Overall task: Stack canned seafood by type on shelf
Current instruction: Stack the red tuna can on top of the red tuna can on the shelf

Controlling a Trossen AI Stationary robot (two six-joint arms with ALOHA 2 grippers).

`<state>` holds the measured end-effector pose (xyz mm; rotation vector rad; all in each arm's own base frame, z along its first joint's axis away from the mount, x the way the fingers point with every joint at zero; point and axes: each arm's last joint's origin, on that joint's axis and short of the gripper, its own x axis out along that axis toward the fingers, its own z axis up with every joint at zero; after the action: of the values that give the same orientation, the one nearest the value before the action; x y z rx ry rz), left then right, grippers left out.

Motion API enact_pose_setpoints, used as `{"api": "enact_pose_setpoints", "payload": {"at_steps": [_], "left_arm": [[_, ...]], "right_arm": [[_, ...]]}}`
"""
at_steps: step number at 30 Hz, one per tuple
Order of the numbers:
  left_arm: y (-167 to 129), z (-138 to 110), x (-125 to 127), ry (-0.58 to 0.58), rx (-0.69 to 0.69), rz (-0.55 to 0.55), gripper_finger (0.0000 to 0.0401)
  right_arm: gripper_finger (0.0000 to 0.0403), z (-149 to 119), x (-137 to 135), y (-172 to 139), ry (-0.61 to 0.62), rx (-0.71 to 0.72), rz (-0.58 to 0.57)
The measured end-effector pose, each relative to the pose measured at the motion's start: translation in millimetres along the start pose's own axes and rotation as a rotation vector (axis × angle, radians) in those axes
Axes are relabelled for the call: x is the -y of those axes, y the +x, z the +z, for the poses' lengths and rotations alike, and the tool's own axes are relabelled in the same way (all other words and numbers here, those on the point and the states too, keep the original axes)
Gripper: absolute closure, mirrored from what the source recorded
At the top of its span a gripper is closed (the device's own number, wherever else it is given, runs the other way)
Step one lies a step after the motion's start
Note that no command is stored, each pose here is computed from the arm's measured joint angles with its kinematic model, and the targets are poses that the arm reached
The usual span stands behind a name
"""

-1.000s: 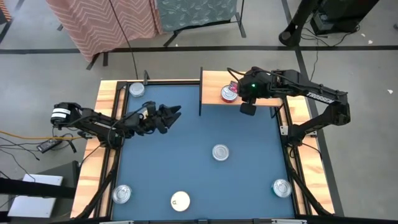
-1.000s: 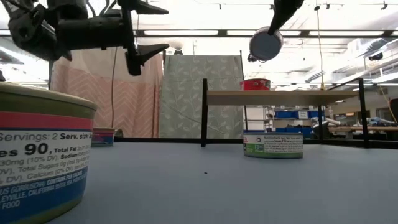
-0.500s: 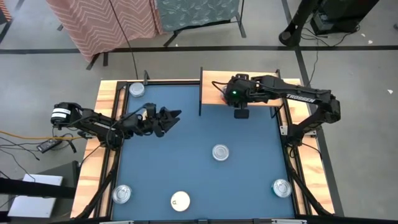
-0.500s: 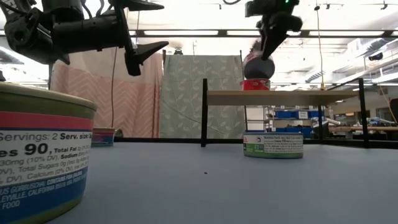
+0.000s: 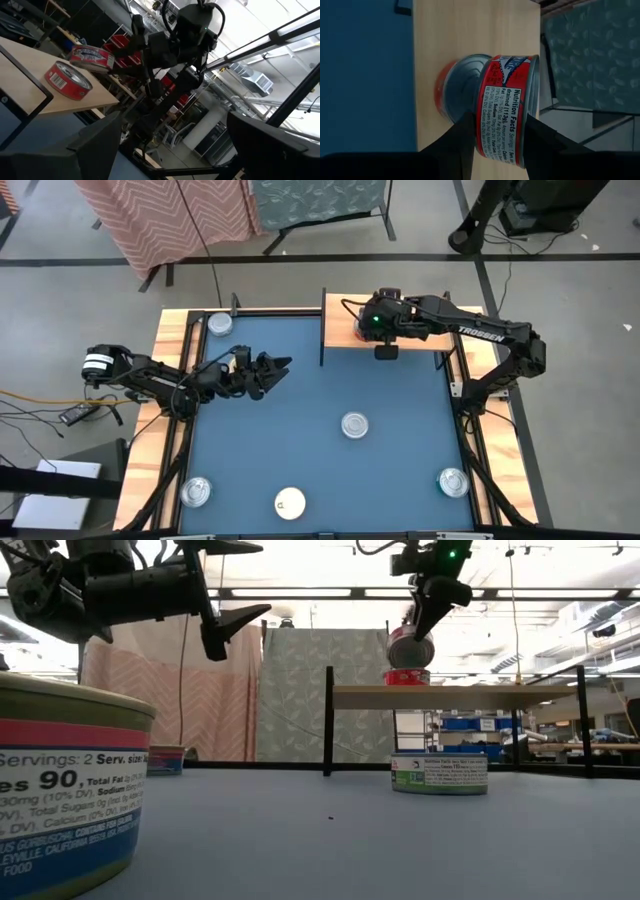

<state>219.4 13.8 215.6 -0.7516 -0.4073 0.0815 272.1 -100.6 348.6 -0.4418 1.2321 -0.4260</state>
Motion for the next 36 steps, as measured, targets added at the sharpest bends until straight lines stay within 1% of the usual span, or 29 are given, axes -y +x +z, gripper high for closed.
{"api": "enact_pose_setpoints", "payload": {"at_steps": [3,14,17,21,30,32,36], "left_arm": [[0.0,0.0,0.0,0.0,0.0,0.0,0.0039],[0.0,0.0,-0.1,0.001,0.0,0.001,0.0039],[0.0,0.0,-0.1,0.002,0.0,0.001,0.0039],[0.0,0.0,0.0,0.002,0.0,0.0,0.0039],[0.1,0.1,0.1,0.003,0.001,0.0,0.0039],[0.1,0.1,0.1,0.003,0.001,0.0,0.0039],[0.1,0.1,0.1,0.003,0.001,0.0,0.0039]], "right_arm": [[0.0269,-2.0,3.6,2.0,0.01,0.002,0.021],[0.0269,-2.7,9.0,6.0,-0.001,0.011,0.027],[0.0269,-3.8,5.7,12.3,-0.001,0.015,0.05],[0.0269,-5.6,2.6,17.1,-0.009,0.0,0.037],[0.0269,-4.6,2.2,17.8,0.003,0.019,0.054],[0.0262,-4.4,2.0,17.7,0.004,0.021,0.058],[0.0233,-5.0,1.3,18.3,0.003,0.014,0.065]]}}
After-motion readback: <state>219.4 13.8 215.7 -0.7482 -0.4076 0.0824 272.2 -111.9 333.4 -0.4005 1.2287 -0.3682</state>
